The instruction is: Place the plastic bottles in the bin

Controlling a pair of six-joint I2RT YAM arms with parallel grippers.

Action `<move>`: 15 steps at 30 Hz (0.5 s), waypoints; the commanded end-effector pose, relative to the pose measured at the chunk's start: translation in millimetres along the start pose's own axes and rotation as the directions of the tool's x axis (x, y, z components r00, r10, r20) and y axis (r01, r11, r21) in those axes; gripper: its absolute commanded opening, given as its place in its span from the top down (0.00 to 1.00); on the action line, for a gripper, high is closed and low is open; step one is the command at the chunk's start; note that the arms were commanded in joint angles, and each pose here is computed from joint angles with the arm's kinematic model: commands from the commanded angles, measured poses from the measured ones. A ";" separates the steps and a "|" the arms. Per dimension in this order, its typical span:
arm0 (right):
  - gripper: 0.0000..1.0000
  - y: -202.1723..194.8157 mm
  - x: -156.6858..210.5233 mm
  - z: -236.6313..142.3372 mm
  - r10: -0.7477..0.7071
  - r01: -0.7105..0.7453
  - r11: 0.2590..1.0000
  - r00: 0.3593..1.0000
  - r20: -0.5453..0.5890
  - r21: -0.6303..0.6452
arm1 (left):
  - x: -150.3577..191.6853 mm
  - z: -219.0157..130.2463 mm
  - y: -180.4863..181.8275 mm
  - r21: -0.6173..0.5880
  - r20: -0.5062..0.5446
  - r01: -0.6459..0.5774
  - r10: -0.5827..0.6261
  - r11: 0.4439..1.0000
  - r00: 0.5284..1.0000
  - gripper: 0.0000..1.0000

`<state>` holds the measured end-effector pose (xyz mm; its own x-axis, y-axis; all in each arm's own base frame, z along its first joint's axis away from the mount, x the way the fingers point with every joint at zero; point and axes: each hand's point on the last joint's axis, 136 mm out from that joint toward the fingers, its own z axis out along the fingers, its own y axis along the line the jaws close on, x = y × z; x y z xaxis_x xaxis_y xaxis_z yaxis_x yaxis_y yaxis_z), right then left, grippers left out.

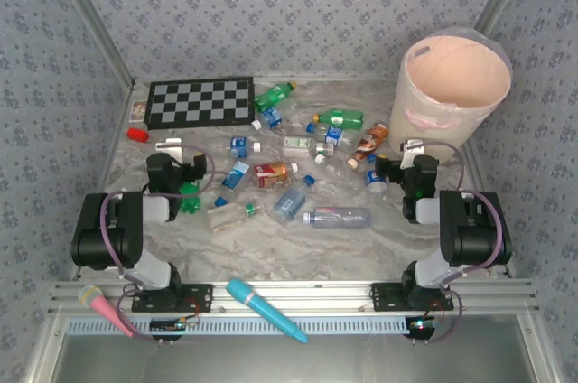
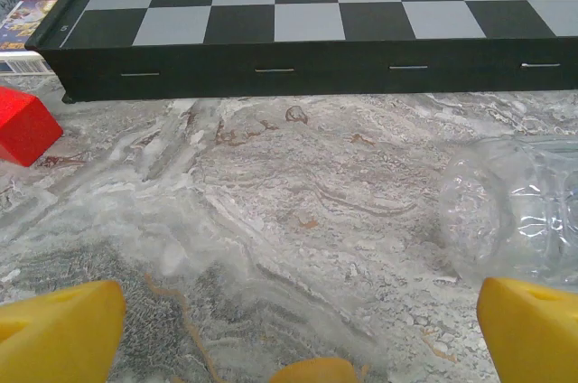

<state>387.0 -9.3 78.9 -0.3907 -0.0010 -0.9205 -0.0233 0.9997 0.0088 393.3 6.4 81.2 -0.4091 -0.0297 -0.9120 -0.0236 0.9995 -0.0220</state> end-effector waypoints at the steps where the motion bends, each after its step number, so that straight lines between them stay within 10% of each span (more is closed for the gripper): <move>1: 0.01 -0.5 -9.1 1.8 -0.005 0.005 1.000 1.000 0.023 -0.005 | -8.5 0.7 -0.7 0.011 0.032 -0.010 0.010 1.000 0.999 0.00; 15: 0.00 -0.7 -8.6 1.7 -0.005 0.005 1.000 1.000 0.022 -0.005 | -9.0 0.5 -0.9 0.012 0.033 -0.010 0.010 1.000 0.999 0.00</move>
<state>387.0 -9.2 78.9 -0.3906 -0.0010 -0.9205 -0.0237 0.9997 0.0090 393.3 6.4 81.2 -0.4091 -0.0297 -0.9120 -0.0236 0.9995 -0.0220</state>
